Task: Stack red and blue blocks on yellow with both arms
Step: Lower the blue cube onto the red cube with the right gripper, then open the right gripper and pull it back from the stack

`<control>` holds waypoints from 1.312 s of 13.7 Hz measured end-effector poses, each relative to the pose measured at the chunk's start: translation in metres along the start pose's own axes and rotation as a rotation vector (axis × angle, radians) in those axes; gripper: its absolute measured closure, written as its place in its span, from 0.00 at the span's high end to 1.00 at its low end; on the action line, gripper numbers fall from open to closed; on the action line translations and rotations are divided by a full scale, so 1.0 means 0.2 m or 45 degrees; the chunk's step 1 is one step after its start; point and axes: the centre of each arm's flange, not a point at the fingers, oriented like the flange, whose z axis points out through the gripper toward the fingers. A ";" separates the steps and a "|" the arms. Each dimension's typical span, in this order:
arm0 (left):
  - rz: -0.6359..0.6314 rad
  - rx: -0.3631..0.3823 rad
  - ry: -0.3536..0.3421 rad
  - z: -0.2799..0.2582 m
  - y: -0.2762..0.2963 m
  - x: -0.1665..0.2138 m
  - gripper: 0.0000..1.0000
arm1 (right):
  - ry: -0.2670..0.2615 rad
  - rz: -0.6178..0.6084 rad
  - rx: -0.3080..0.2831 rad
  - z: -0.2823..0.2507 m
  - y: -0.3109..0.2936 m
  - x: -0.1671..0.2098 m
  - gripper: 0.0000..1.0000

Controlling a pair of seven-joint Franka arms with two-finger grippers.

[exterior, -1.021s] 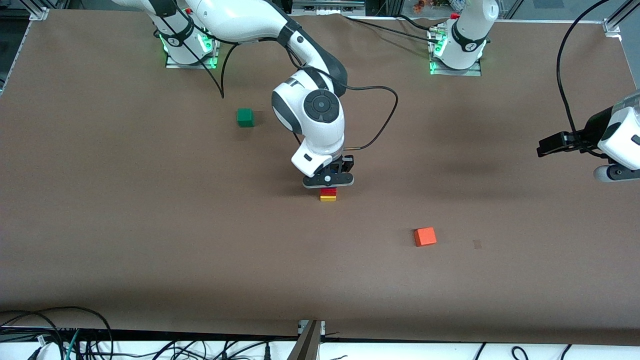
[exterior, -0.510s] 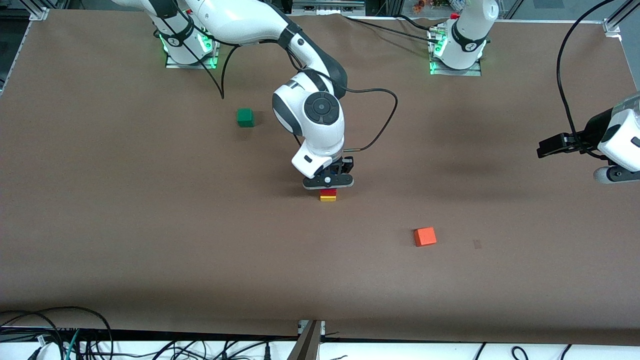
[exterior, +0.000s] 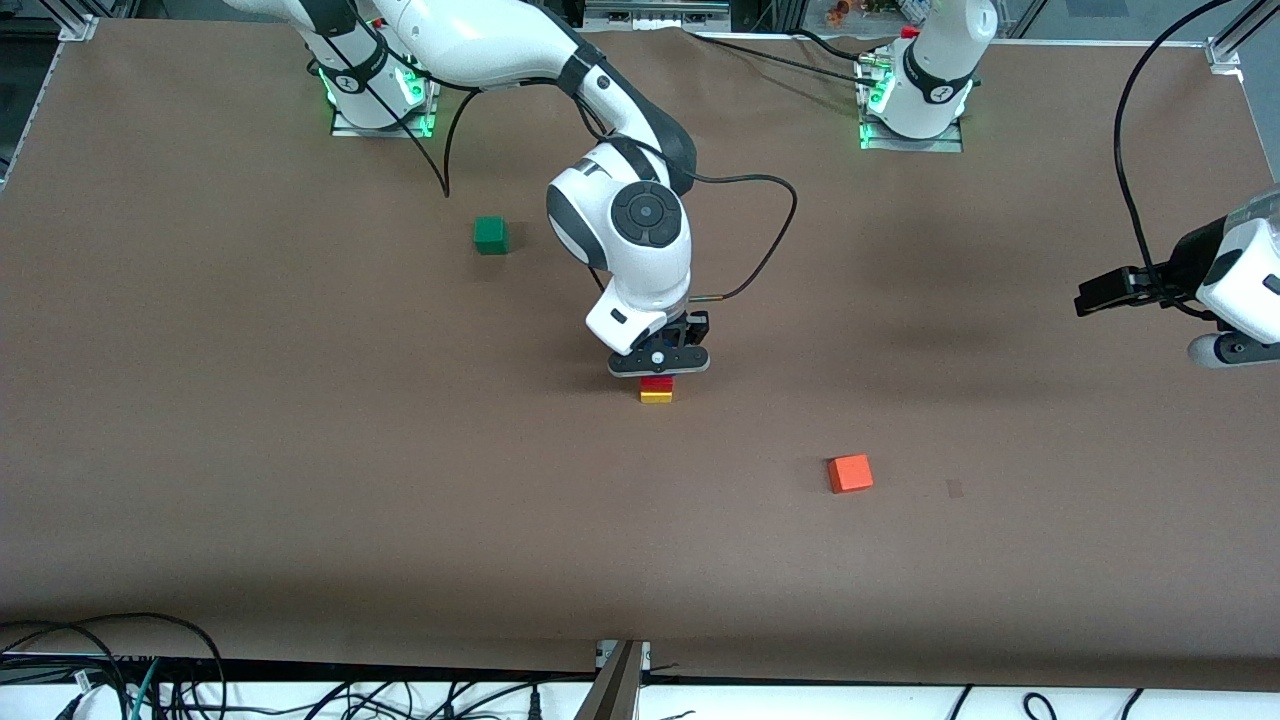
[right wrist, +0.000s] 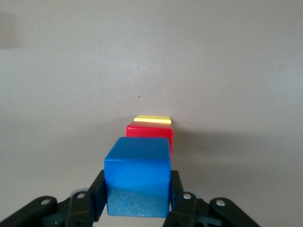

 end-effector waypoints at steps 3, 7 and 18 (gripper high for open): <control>0.000 0.000 0.000 0.00 0.00 0.00 1.00 | 0.000 0.000 0.000 0.00 0.00 0.00 0.56; 0.000 0.000 0.000 0.00 0.00 0.00 1.00 | 0.001 -0.006 -0.015 0.03 0.00 0.00 0.56; -0.001 0.000 0.000 0.00 0.00 0.00 1.00 | 0.025 0.037 -0.057 -0.16 0.10 0.10 1.00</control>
